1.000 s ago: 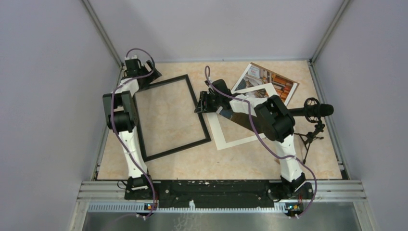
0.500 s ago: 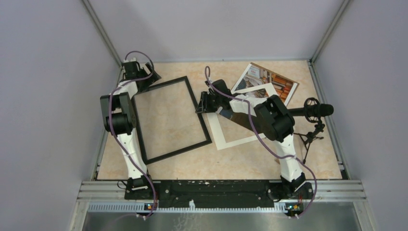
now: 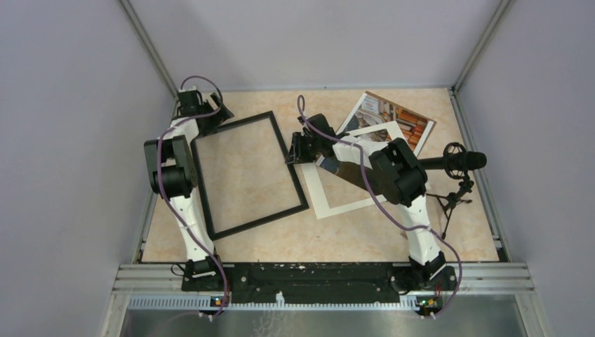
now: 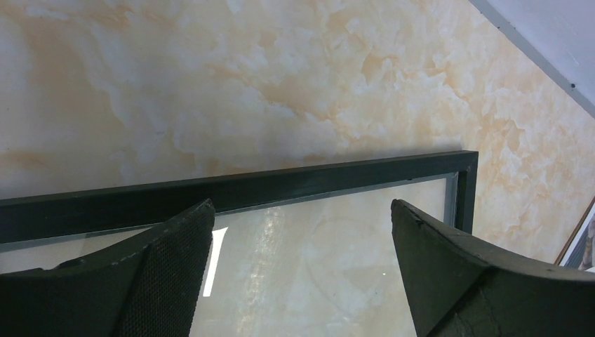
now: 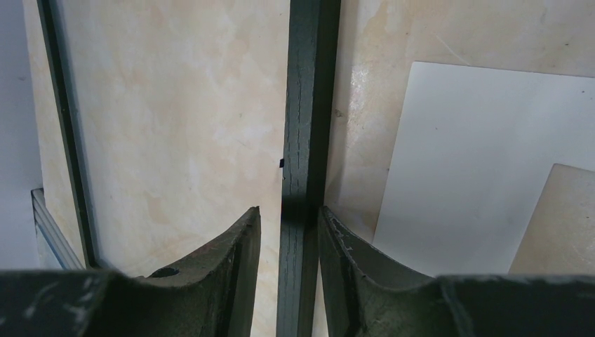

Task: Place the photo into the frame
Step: Adjust the photo frame at the center of the board.

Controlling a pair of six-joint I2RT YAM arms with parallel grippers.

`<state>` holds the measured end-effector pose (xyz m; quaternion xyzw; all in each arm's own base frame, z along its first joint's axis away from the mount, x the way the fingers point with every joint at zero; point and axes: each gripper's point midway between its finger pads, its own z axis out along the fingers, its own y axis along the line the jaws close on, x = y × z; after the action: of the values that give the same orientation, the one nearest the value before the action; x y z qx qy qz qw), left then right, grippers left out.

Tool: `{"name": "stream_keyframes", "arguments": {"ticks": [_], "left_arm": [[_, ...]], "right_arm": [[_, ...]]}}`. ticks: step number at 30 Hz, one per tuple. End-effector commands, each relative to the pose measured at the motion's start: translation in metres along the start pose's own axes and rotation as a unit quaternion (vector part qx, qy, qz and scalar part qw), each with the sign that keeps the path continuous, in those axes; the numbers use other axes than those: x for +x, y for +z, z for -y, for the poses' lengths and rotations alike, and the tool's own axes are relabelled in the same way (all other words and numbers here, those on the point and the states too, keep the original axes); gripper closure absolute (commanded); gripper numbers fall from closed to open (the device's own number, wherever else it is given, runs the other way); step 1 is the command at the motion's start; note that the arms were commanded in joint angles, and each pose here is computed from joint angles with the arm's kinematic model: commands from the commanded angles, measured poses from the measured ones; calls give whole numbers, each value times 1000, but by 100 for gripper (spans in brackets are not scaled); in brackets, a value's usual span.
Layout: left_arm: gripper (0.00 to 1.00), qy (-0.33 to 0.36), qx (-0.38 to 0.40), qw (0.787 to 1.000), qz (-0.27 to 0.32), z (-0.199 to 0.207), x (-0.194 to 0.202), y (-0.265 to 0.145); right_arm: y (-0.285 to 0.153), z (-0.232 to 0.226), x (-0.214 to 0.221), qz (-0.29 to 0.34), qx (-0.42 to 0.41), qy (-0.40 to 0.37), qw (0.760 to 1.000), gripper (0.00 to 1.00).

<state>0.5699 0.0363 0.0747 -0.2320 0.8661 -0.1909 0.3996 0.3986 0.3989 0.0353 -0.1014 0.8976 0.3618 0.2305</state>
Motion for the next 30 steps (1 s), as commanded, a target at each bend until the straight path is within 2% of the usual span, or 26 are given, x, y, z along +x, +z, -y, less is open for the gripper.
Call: {"name": "stream_keyframes", "arguments": {"ticks": [1,12,22,26,30], "left_arm": [[2,-13,-8,1000,-1,0,-4,-17],[2,-31,-31,999,-23,-1,0,-29],[2,-65,-51,994,-71,-3,15,-31],[2,-85,-86,990,-77,-13,20,-35],[2,-87,-87,990,-75,-13,20,-37]], "right_arm": [[9,16,9,-14,25,-3,1000,64],[11,14,11,-18,17,2,1000,65],[12,15,12,-19,20,4,1000,65],[13,15,11,-19,20,5,1000,68],[14,16,10,-18,21,5,1000,68]]}}
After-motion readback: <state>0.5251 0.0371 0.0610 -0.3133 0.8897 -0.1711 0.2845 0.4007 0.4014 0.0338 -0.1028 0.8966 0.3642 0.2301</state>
